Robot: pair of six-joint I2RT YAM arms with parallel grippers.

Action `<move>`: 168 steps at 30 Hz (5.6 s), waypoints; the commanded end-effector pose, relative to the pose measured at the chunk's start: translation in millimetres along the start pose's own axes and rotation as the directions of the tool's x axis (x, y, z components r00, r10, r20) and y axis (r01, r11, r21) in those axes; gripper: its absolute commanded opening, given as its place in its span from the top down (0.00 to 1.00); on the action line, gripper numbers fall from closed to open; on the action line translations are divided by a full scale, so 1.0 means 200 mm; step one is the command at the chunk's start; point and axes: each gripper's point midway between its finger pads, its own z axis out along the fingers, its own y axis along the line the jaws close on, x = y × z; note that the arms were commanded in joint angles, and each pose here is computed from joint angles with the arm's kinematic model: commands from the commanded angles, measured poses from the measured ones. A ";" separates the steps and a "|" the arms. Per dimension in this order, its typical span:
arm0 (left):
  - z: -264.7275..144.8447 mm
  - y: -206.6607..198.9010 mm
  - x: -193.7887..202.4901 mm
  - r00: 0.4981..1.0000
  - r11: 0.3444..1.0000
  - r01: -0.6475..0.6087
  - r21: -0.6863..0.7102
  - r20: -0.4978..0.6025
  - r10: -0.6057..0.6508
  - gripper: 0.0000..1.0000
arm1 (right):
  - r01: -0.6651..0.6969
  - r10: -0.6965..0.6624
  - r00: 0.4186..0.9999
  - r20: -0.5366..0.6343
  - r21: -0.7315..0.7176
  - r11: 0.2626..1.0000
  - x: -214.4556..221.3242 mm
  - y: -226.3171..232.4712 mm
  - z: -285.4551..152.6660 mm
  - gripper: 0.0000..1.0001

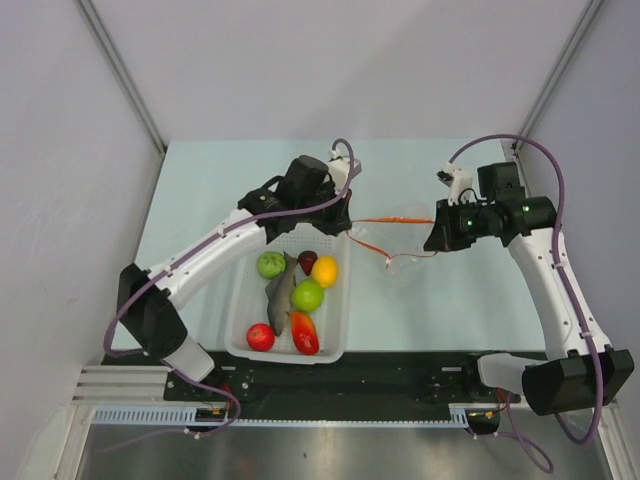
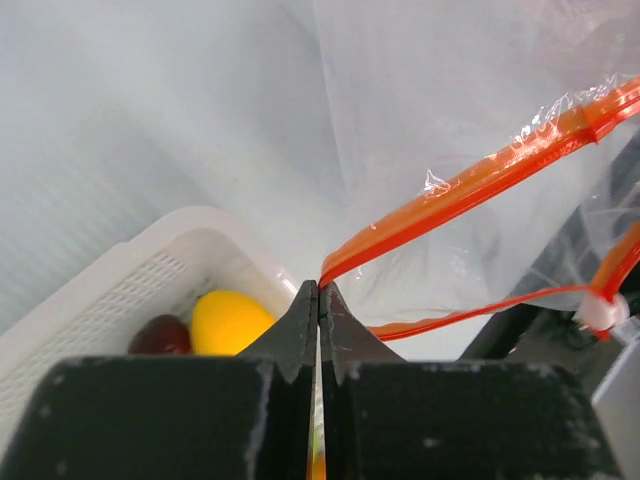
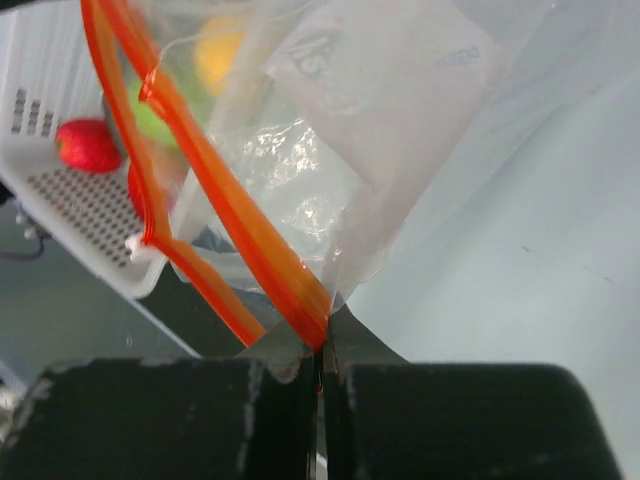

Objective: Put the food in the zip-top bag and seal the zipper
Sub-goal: Open the zipper of the food storage bag at the center of the board, then pick up the fake fruit from the bin, then place the fake fruit in the zipper food storage bag, then adjust the zipper food storage bag at the center of the board.

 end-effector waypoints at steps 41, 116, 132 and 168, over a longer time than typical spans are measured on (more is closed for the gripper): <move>-0.29 0.09 0.68 0.640 0.595 -0.744 0.303 0.066 0.766 0.02 | -0.153 0.088 0.956 -0.280 -0.219 0.964 0.14 0.17 0.35 1.00; -0.23 -0.65 0.54 0.181 0.041 -0.940 0.339 0.395 0.900 0.17 | -0.335 0.190 0.907 -0.375 -0.371 0.866 0.18 0.29 0.27 1.00; -0.27 -0.83 0.32 0.342 0.233 -0.930 0.283 0.443 0.828 1.00 | -0.114 0.040 0.954 -0.298 -0.234 0.966 0.09 0.17 0.17 0.56; -0.34 -0.52 0.23 0.718 0.604 -0.692 0.395 0.293 0.631 0.57 | 0.090 -0.102 0.971 -0.216 -0.066 0.994 -0.04 0.07 0.24 1.00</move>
